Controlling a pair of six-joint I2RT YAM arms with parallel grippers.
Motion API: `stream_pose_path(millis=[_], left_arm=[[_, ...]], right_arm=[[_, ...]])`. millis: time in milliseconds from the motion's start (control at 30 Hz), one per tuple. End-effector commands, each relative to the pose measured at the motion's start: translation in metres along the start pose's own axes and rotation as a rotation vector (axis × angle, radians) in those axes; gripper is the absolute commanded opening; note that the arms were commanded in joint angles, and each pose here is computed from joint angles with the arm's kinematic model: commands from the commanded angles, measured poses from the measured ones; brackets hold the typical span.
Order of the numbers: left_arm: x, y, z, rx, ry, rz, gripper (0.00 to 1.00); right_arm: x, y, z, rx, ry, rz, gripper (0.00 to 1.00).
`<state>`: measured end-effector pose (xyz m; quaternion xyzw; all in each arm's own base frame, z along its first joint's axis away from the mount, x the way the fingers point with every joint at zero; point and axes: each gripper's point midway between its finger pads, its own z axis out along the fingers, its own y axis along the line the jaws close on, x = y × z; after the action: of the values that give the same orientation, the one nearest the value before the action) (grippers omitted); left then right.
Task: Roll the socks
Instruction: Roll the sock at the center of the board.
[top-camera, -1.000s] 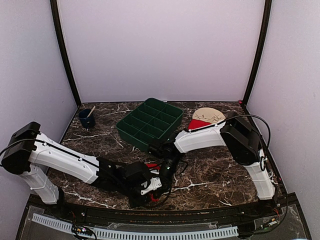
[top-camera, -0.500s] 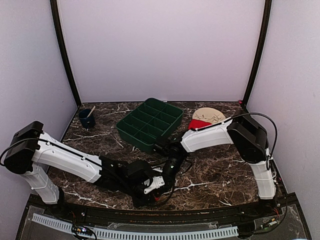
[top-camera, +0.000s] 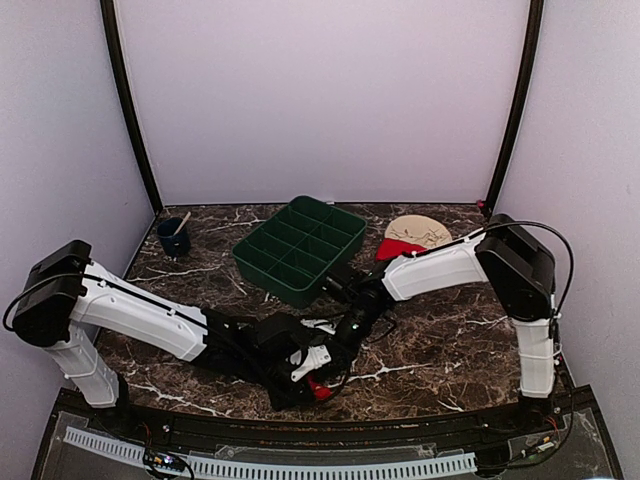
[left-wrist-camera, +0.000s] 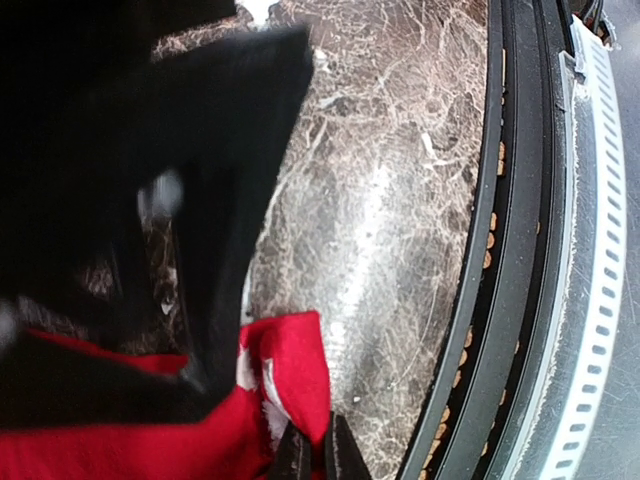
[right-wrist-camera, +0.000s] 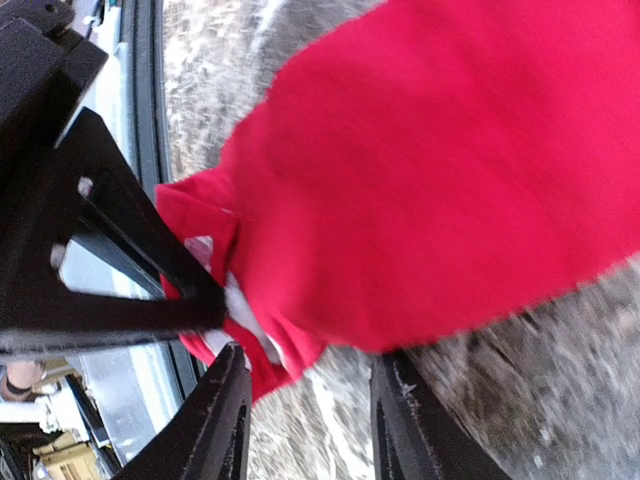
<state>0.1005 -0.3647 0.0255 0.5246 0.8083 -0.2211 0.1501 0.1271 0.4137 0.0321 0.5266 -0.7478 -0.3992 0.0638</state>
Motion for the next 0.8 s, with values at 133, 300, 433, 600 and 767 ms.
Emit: stream_pose_path(millis=[133,300,433,600,767], left_arm=[[0.082,0.048,0.007,-0.156,0.274,-0.289,0.00],[0.079,0.047,0.008,-0.118,0.262,-0.328,0.00],[0.067,0.043,0.004,-0.053,0.214,-0.360,0.00],[0.054,0.034,-0.001,0.039,0.174,-0.383,0.00],[0.048,0.024,-0.003,0.118,0.150,-0.386,0.00]], right_arm=[[0.006,0.020,-0.016,0.007,-0.040,0.018,0.41],[0.008,0.011,-0.024,0.104,-0.065,0.022,0.41],[0.010,0.005,-0.032,0.170,-0.101,0.025,0.41],[0.018,-0.003,-0.038,0.246,-0.140,0.040,0.41],[0.019,-0.010,-0.047,0.324,-0.179,0.044,0.41]])
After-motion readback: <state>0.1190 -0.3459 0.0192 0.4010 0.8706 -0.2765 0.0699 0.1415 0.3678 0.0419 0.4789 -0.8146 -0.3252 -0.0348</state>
